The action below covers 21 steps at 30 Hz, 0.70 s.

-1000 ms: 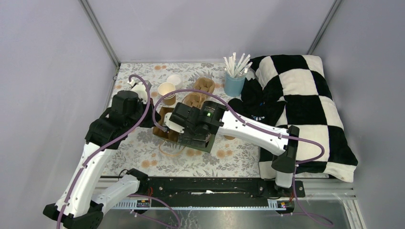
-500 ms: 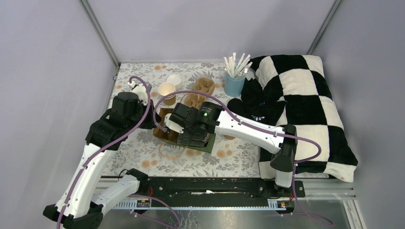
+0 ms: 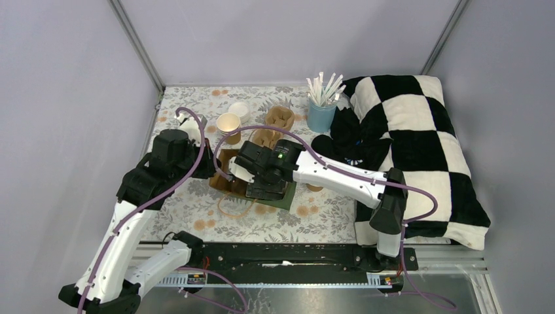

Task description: Pack the takeout coffee

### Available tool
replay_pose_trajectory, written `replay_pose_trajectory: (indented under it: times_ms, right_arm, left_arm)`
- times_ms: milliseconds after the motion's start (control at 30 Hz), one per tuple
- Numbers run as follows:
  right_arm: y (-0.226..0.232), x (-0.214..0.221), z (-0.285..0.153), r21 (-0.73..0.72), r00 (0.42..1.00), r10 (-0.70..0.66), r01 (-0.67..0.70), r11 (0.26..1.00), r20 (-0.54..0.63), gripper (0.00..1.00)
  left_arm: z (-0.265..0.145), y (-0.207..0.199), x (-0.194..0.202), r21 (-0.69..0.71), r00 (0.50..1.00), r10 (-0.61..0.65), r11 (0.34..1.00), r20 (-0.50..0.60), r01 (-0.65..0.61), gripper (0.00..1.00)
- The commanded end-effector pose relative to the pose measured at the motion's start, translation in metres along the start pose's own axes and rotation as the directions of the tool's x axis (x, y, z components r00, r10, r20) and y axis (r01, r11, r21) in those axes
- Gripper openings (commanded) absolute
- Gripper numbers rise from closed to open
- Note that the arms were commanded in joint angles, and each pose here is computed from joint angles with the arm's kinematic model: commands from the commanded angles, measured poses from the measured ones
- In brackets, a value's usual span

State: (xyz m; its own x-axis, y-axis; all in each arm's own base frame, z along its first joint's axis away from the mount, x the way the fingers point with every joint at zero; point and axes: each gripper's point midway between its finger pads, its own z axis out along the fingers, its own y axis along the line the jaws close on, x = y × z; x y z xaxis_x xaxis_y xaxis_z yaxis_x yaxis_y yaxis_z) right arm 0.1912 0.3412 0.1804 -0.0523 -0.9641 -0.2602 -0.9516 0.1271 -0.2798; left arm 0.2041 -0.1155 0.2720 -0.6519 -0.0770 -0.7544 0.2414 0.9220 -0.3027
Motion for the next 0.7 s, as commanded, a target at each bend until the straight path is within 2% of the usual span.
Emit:
replay_pose_trajectory:
  times_ms: [0,667]
  right_arm:
    - [-0.007,0.005,0.009,0.006,1.000,-0.001,0.001,1.000,-0.022,0.58]
    - [0.003,0.016,0.042,-0.088,1.000,0.008,-0.009,0.996,-0.019,0.58]
  left_arm:
    - [0.000,-0.005,-0.008,0.028,0.999,0.000,1.000,0.043,-0.001,0.00]
    - [0.000,-0.006,-0.010,0.035,0.999,0.001,0.999,0.048,-0.002,0.00]
